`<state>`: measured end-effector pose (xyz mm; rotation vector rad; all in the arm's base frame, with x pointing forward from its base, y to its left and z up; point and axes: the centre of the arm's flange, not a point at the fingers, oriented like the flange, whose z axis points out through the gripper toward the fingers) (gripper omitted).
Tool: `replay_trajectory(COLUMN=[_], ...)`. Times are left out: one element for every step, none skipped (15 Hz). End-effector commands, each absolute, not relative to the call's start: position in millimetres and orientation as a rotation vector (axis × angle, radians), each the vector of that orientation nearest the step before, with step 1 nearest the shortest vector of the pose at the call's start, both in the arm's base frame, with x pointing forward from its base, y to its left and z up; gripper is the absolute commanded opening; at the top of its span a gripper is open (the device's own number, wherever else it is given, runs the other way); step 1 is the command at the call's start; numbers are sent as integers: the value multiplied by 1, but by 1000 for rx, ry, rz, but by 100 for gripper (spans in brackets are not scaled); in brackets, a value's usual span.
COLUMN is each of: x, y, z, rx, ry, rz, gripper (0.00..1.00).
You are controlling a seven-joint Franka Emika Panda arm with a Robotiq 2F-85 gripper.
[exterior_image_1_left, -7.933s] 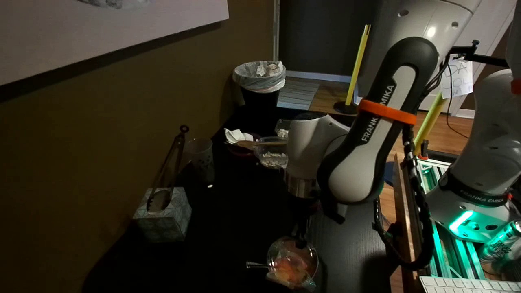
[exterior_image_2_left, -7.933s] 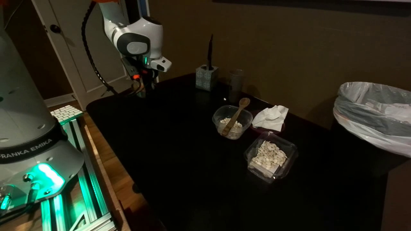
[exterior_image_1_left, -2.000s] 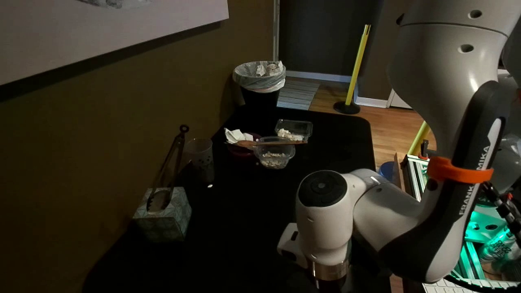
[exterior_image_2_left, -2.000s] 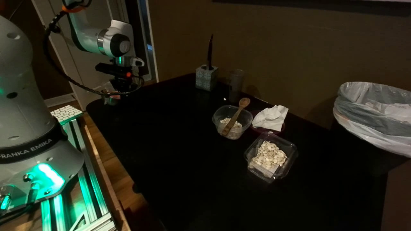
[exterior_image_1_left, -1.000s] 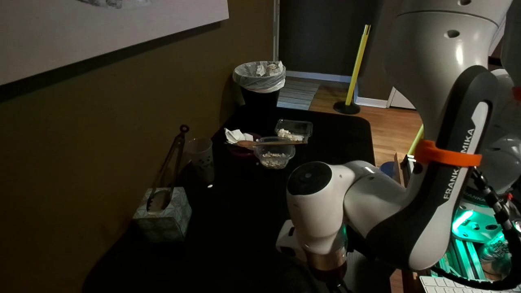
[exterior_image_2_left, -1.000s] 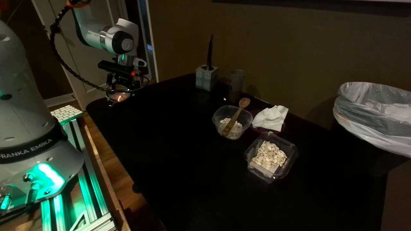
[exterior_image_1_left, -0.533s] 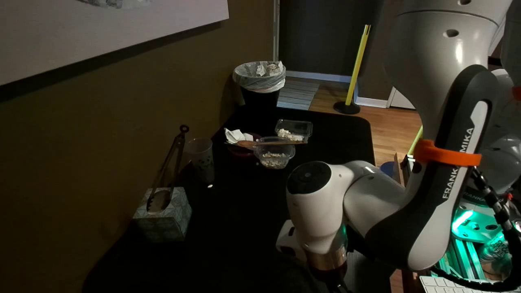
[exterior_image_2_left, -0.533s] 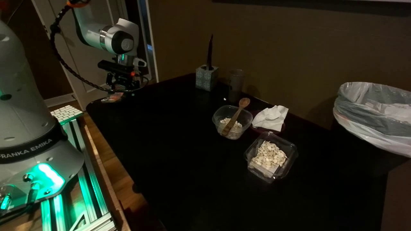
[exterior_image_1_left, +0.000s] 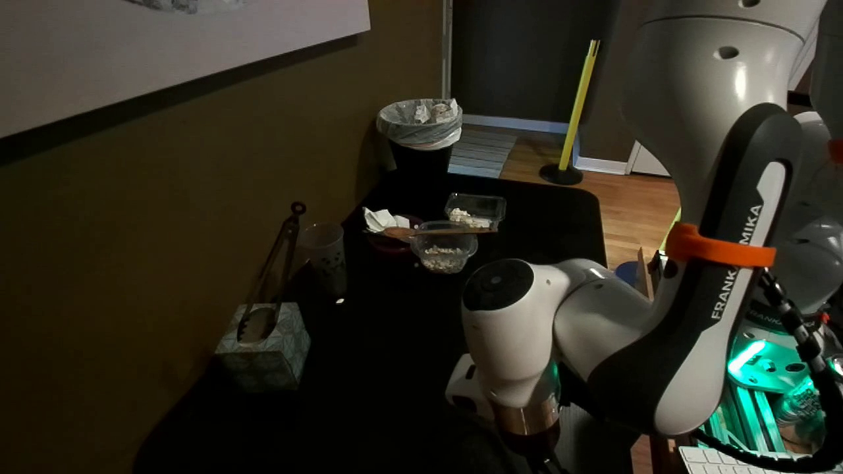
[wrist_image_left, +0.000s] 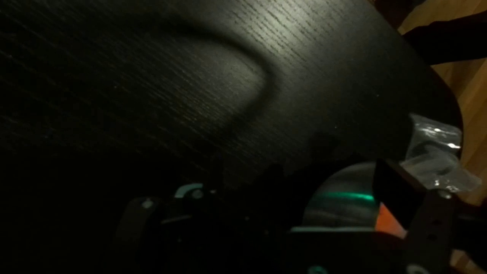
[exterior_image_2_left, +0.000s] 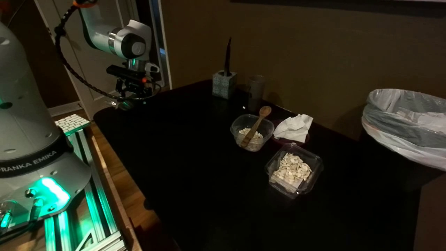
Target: Move the silver bowl to the left.
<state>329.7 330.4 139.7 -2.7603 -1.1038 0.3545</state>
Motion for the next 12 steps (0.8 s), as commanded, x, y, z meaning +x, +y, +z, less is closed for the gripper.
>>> replay_trajectory(x=[334, 336, 338, 341, 345, 350, 356, 362, 367, 375, 378, 379], y=[327, 326, 326, 324, 322, 319, 314, 311, 308, 322, 319, 317], z=[152, 159, 165, 174, 182, 192, 203, 212, 219, 201, 208, 213], rx=[-2731, -2720, -2715, -2730, -2744, -2755, -2767, -2775, -2788, -2762, -2768, -2772], ry=[-1050, -1012, -968, -906, -843, -782, -722, -672, -647, -715, -693, -684], rz=[364, 353, 335, 282, 233, 171, 95, 27, -24, 55, 15, -1], gripper=[100, 100, 100, 100, 100, 100, 100, 100, 100, 100, 100, 100])
